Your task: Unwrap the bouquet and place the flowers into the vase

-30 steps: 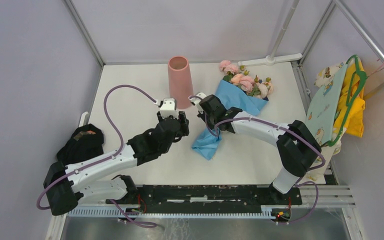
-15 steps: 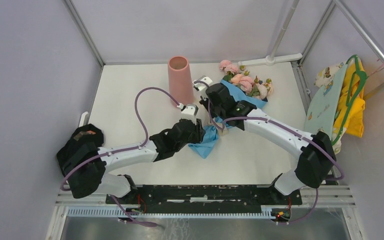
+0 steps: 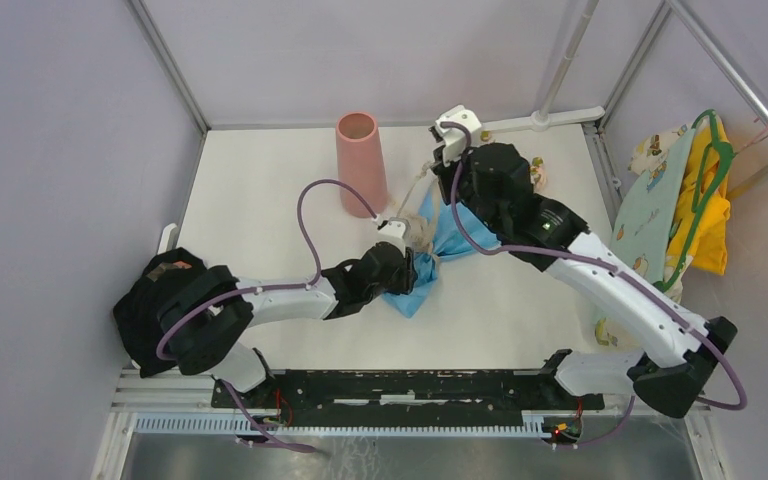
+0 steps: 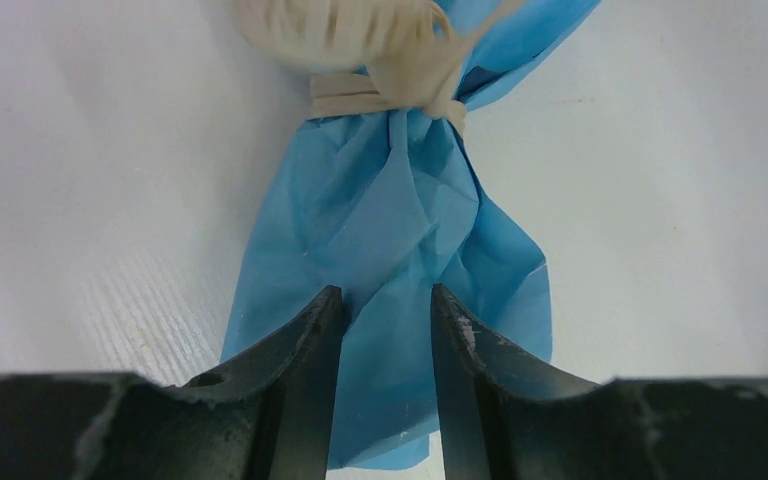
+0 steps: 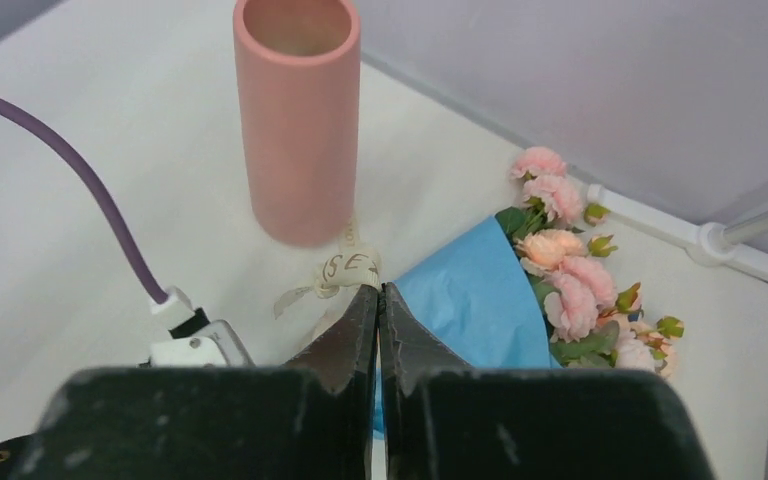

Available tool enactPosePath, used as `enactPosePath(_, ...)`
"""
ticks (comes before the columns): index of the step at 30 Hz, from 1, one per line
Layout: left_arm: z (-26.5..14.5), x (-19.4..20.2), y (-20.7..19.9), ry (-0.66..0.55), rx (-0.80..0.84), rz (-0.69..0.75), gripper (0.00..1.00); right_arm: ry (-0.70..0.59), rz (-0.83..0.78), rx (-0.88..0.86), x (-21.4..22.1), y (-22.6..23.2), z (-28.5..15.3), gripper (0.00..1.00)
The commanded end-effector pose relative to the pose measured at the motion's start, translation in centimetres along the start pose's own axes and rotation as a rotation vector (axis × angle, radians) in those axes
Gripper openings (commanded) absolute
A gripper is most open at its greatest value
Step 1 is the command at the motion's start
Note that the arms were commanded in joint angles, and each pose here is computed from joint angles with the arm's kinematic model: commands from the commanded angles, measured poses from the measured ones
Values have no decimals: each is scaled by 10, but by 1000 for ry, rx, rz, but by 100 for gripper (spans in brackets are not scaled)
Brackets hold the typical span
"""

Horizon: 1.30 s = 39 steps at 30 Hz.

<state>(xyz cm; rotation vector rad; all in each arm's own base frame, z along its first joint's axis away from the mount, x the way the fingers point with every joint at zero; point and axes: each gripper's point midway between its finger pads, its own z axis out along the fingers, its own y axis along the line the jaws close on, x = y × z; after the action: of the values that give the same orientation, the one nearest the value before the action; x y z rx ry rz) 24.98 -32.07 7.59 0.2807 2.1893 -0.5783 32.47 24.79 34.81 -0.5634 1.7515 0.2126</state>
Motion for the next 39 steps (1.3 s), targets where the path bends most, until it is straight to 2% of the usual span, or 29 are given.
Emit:
enactPosePath(1, 9, -22, -24, -49, 61, -56, 44, -189, 68, 49, -56, -23, -38, 6)
enactPosePath(13, 12, -20, -21, -40, 38, -51, 44, -355, 141, 146, -85, -62, -106, 7)
enactPosePath(21, 8, -28, -14, -62, 1, -39, 44, -441, 227, 307, -86, -108, -169, 8)
enactPosePath(25, 6, -33, -15, -73, -5, -38, 44, -454, 253, 346, -86, -120, -185, 12)
enactPosePath(30, 4, -51, -17, -102, -25, -20, 44, -302, 244, 454, -61, -127, -166, 19)
enactPosePath(33, -2, -69, -13, -143, -59, -10, 49, -204, 214, 498, -35, -124, -146, 39)
enactPosePath(35, -7, -83, -9, -170, -76, -10, 54, -140, 177, 455, -16, -109, -121, 55)
enactPosePath(39, -19, -107, 17, -205, -155, -58, 56, 39, 109, 230, 47, -48, -53, 58)
